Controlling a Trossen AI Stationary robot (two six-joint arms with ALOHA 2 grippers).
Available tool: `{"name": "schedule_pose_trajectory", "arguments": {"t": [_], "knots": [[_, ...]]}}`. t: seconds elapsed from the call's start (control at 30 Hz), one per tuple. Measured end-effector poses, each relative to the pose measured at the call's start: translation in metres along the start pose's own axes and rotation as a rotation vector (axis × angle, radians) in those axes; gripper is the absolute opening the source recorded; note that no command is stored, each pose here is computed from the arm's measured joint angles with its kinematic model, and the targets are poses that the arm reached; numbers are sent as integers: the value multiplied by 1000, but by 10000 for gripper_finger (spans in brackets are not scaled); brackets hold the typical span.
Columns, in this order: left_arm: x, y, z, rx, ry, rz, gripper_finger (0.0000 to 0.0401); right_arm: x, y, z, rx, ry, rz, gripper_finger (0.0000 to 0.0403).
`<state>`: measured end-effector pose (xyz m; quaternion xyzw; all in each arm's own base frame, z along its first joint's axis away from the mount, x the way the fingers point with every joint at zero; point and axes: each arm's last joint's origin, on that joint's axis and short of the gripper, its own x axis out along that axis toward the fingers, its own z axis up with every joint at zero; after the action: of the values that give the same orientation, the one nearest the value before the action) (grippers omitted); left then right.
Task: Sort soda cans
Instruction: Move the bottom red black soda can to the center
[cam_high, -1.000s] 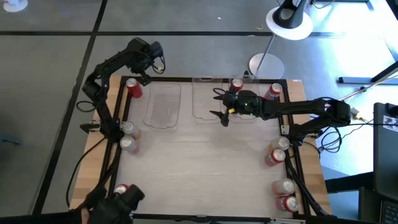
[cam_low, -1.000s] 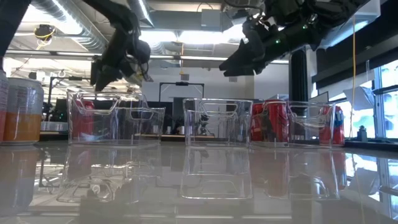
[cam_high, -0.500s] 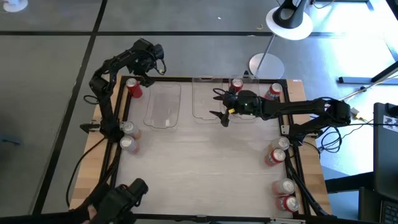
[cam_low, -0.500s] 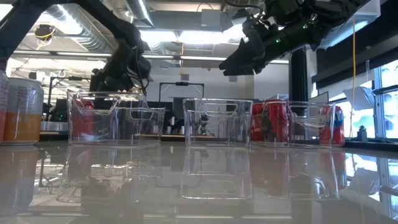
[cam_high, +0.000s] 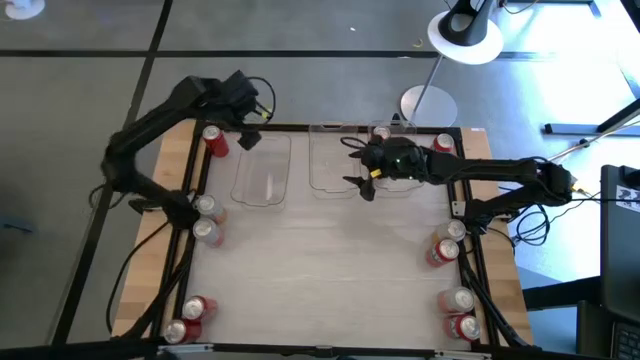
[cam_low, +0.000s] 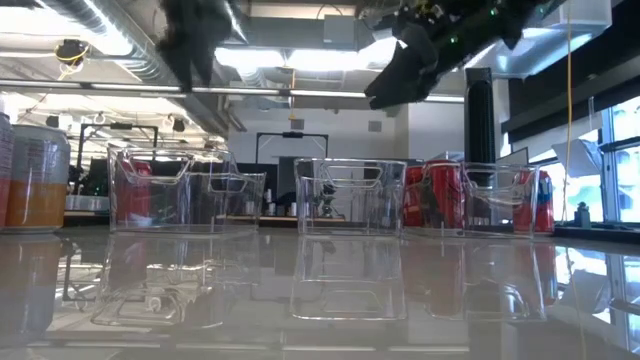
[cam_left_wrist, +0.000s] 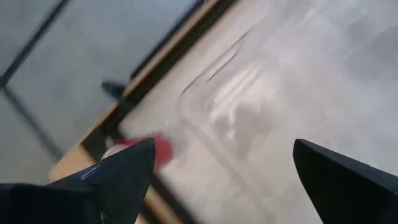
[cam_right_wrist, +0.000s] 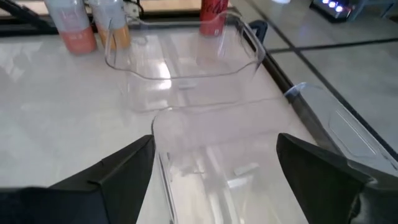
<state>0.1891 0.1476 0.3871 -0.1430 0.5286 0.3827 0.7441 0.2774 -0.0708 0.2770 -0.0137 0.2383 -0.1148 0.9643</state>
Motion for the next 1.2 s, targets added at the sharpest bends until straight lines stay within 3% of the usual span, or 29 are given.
{"name": "schedule_pose_trajectory", "arguments": {"t": [0.13,0.3,0.43,0.7,0.93,1.2], "knots": [[-42,-18,-24,-5,-154,-87,365,-7,-1,11,-1,46,4,337],[-72,-36,-51,-53,-215,-189,365,-8,-1,13,4,53,6,337],[-82,-59,-67,-33,-195,-249,365,-8,3,14,-1,48,20,337],[-85,-90,-90,-52,-100,-201,365,-8,20,16,-35,27,69,337],[-91,-126,-108,-3,-29,-284,365,-9,24,16,-42,36,81,337],[-103,-175,-151,62,55,-364,365,-10,35,14,-54,53,117,337]]}}
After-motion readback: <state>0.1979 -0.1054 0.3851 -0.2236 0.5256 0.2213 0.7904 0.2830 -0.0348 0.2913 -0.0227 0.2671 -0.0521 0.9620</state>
